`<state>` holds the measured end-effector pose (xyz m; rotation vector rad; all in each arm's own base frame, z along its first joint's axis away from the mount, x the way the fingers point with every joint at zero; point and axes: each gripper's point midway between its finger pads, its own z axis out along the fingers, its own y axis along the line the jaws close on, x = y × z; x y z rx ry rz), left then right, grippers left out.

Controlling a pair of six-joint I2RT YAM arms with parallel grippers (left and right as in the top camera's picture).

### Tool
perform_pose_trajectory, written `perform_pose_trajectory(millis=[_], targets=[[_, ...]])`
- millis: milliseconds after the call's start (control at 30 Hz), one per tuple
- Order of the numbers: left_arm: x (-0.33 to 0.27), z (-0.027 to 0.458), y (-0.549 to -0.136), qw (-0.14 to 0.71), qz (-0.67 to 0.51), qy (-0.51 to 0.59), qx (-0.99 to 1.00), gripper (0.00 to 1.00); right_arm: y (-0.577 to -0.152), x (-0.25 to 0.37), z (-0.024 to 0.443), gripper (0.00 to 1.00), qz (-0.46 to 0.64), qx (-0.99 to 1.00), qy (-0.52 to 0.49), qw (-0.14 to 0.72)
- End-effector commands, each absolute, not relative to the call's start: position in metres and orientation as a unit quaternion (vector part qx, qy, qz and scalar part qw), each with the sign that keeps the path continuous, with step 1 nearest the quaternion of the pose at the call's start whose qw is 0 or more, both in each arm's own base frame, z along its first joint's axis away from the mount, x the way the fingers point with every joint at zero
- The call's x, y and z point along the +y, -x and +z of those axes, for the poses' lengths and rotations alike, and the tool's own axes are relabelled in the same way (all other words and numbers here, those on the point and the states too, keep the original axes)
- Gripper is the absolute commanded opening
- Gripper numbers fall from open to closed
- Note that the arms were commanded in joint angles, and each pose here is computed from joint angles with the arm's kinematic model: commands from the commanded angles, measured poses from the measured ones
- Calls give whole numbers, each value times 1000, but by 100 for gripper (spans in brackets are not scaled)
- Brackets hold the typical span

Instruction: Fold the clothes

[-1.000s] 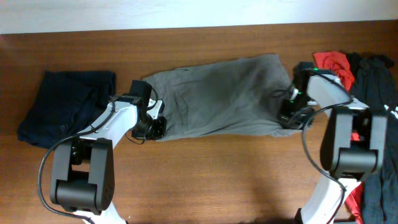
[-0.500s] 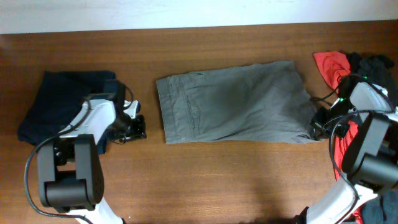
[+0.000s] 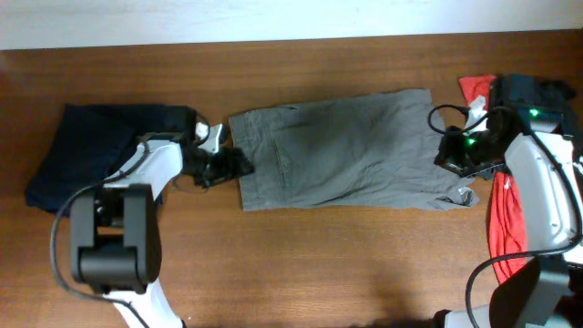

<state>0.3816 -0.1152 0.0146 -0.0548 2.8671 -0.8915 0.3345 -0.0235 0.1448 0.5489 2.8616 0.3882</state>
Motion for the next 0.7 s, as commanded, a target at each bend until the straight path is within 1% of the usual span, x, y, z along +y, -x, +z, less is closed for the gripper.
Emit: perform_pose_trajectory(millis=[0,133,200,233,267,300,333,367,433,567,667], targets=[[-143,-26,-369,-4,-365,62,929,74,-333,-10,149,17,139,971,-164,101],[-158,-47,-367,-27,-387,73,919,73,-332,-5,148,17,140,973,-157,97],[-161,-51,-366,-27,-385,69,920,65,-331,-4,148,17,141,973,-157,96],[-162,-51,-367,-24,-385,66,920,58,-331,-4,148,17,141,973,-157,95],[-163,-51,-369,-18,-387,62,920,49,-330,-4,148,17,141,973,-157,94],[-163,-50,-372,-11,-388,59,920,37,-330,-4,148,17,141,973,-157,92],[-164,-49,-375,-5,-389,57,920,22,-329,-4,148,17,141,973,-157,91],[-164,-48,-378,2,-390,54,919,10,-328,-3,148,17,141,973,-158,89],[-162,-47,-383,11,-387,51,921,1,-327,-3,148,17,141,973,-158,87],[-152,-28,-391,25,-385,44,922,1,-327,-3,147,17,141,974,-158,86],[-126,-3,-396,37,-359,47,931,1,-326,-3,147,17,141,974,-158,85]])
